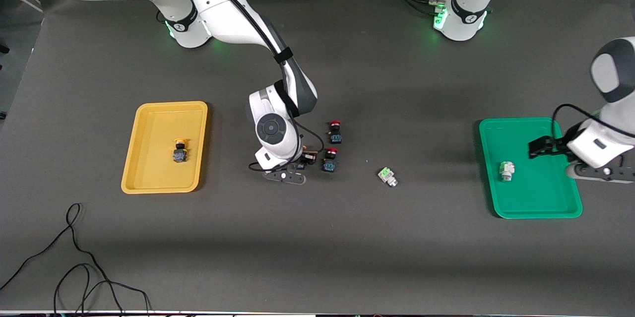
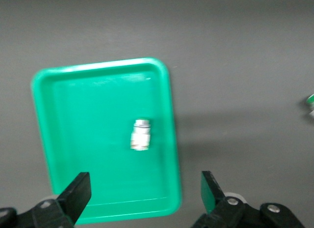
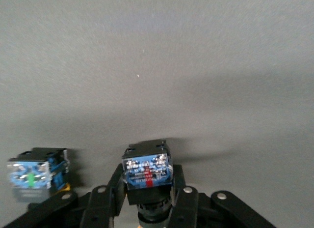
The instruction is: Place green and yellow buttons in trays
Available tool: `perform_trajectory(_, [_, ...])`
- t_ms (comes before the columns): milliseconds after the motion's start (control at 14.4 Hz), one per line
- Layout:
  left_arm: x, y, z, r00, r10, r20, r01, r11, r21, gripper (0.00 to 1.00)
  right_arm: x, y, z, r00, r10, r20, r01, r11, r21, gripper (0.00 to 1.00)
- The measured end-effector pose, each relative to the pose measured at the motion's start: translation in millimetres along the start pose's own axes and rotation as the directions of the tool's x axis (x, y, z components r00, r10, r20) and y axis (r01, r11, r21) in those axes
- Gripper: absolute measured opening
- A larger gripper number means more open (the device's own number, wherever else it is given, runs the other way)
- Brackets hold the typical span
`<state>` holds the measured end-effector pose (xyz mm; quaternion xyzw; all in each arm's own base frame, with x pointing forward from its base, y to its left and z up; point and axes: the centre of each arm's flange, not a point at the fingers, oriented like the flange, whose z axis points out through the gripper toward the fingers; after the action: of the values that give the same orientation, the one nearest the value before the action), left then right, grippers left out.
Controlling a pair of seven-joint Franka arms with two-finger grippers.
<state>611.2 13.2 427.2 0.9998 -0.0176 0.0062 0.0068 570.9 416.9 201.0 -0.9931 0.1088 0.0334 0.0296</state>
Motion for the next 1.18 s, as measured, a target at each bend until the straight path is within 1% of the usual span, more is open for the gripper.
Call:
perform_trajectory(139, [1, 62, 6, 0.996, -0.084, 0.010, 0.085, 0.996, -0.010, 1.00, 11, 13, -47, 0.999, 0.020, 0.035, -0.020, 1.000, -0.008, 0.41])
perform_trajectory(348, [-8, 166, 16, 0.981, -0.192, 0.007, 0.192, 0.981, -0.023, 1.00, 30, 64, -157, 0.990, 0.052, 0.128, -0.051, 0.999, -0.012, 0.41])
perform_trajectory(418, [-14, 200, 20, 0.974, -0.226, 0.005, 0.226, 0.974, -0.028, 1.00, 38, 92, -195, 0.987, 0.049, 0.153, -0.048, 0.999, -0.006, 0.41])
perform_trajectory(557, [-27, 258, 29, 0.959, -0.285, -0.002, 0.284, 0.958, -0.040, 1.00, 54, 165, -261, 0.982, 0.003, 0.187, -0.004, 1.000, 0.006, 0.41])
perform_trajectory(697, [-36, 296, 45, 0.946, -0.325, -0.015, 0.324, 0.945, -0.050, 1.00, 68, 243, -302, 0.976, -0.067, 0.206, 0.067, 0.998, 0.007, 0.41])
perform_trajectory(836, [-34, 310, 75, 0.935, -0.353, -0.034, 0.351, 0.935, -0.041, 1.00, 83, 319, -316, 0.961, -0.164, 0.222, 0.162, 0.986, 0.028, 0.41])
perform_trajectory(906, [-31, 310, 95, 0.930, -0.365, -0.035, 0.364, 0.931, -0.036, 1.00, 91, 356, -312, 0.951, -0.206, 0.232, 0.201, 0.979, 0.047, 0.41])
perform_trajectory(1045, [-25, 310, 133, 0.918, -0.396, -0.028, 0.395, 0.918, -0.036, 1.00, 104, 419, -293, 0.932, -0.260, 0.251, 0.248, 0.966, 0.078, 0.41])
perform_trajectory(1115, [-24, 312, 152, 0.911, -0.410, -0.031, 0.409, 0.912, -0.033, 1.00, 109, 440, -280, 0.926, -0.279, 0.253, 0.267, 0.960, 0.080, 0.41])
perform_trajectory(1184, [-24, 315, 170, 0.903, -0.427, -0.038, 0.426, 0.904, -0.031, 1.00, 114, 451, -266, 0.924, -0.292, 0.248, 0.283, 0.956, 0.069, 0.41])
